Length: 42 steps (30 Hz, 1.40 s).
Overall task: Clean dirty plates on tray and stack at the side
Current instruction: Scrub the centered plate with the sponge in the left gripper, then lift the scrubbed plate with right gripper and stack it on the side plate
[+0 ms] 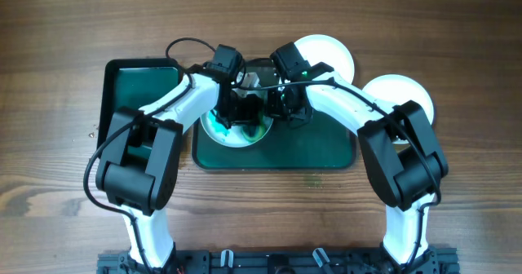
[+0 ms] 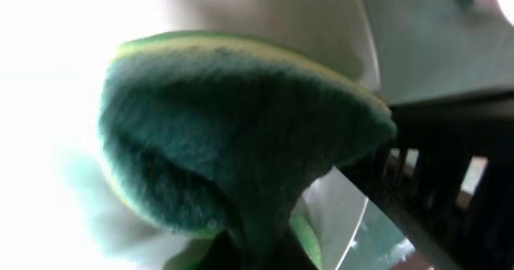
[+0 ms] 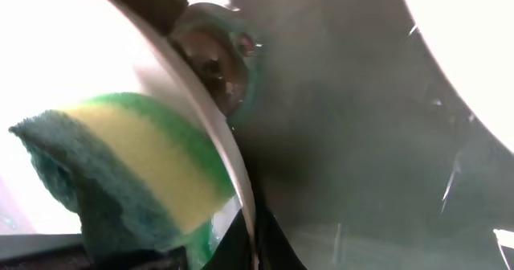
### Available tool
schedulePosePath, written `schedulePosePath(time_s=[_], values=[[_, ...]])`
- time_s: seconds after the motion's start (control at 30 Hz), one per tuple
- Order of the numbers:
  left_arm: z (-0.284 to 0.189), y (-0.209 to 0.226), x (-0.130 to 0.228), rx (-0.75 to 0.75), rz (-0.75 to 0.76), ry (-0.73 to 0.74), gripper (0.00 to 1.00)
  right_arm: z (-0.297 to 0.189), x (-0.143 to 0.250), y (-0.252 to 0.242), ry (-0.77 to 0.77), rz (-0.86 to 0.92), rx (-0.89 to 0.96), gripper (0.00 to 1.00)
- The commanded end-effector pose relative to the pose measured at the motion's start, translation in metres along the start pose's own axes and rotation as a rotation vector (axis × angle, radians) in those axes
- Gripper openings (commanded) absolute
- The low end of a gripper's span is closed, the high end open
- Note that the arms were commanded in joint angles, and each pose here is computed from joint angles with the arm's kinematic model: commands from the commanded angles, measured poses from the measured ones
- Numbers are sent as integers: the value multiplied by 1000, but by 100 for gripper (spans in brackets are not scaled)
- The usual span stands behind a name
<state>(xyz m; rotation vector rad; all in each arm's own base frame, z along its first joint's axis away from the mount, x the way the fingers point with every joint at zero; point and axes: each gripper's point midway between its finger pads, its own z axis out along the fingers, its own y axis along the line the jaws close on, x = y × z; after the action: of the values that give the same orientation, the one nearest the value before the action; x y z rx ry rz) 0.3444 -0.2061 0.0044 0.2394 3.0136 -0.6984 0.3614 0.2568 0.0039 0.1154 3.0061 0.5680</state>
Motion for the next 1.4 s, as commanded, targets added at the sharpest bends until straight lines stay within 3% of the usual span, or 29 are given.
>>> schedulePosePath(time_s=[0.0, 0.17, 0.33, 0.7, 1.0, 1.2, 1.37], values=[[2, 64, -18, -352, -134, -126, 4, 10, 5, -10, 21, 11, 28, 4], [-44, 126, -17, -750, -385, -280, 4, 10, 5, -10, 21, 11, 28, 4], [-64, 125, -8, -814, -420, -243, 4, 10, 5, -10, 20, 8, 28, 4], [-97, 60, -14, -495, -403, -112, 4, 9, 7, -6, 34, -15, 7, 4], [-179, 49, -46, -373, -446, -331, 4, -14, 0, 10, -13, -140, -42, 4], [-184, 54, -45, -375, -463, -335, 4, -60, -18, 3, -186, -212, 107, 4], [-183, 52, -45, -374, -458, -334, 4, -102, -24, -9, -343, -300, 341, 4]])
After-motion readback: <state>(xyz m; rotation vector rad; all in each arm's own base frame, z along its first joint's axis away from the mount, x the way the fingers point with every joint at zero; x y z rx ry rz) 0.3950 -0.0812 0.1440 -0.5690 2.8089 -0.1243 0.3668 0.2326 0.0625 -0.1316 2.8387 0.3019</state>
